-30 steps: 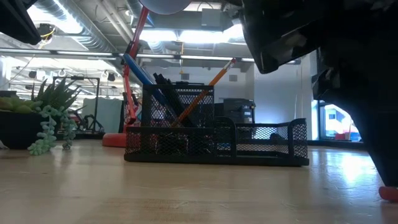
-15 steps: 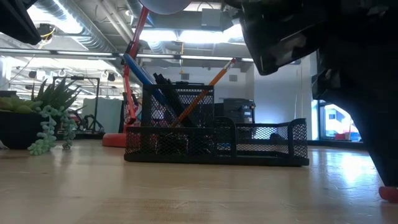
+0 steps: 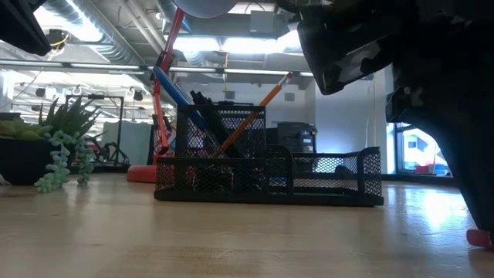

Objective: Pick and place office supplies into organizer
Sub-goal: Put the orange pencil into the desk organizer

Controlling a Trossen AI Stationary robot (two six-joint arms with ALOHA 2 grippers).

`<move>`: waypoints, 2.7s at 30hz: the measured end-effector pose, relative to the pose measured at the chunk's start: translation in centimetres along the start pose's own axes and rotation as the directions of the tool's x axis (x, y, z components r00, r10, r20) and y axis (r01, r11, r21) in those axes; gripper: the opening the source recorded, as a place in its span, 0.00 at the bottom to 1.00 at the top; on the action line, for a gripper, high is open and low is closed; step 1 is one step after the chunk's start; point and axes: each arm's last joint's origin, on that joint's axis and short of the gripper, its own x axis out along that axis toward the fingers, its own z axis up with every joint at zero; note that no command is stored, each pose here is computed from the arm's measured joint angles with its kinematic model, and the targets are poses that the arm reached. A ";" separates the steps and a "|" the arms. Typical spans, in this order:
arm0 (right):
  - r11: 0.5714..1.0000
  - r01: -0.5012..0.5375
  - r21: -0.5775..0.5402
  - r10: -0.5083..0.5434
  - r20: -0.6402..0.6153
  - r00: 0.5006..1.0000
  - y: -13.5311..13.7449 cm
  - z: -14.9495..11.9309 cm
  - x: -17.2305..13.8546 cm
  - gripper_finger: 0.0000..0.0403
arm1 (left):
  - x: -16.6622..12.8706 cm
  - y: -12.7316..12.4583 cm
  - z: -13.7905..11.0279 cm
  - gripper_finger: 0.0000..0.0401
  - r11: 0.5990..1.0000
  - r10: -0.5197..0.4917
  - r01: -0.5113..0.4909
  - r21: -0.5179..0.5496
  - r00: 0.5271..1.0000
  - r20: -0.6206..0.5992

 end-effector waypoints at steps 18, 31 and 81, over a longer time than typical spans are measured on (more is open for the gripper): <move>1.000 0.013 0.029 -0.013 0.023 1.000 0.0 0.0 -0.1 0.04 | 0.0 0.0 0.0 0.08 1.000 0.000 0.000 0.000 1.000 0.000; 1.000 0.025 0.019 -0.027 0.093 0.995 0.2 -0.4 -2.1 0.04 | 0.0 0.0 0.0 0.08 1.000 0.000 0.000 0.000 1.000 0.000; 0.984 -0.098 0.146 0.093 0.040 0.995 2.7 -2.8 -5.7 0.09 | 0.9 -1.1 1.9 0.15 0.977 -0.210 0.210 0.027 0.978 -0.015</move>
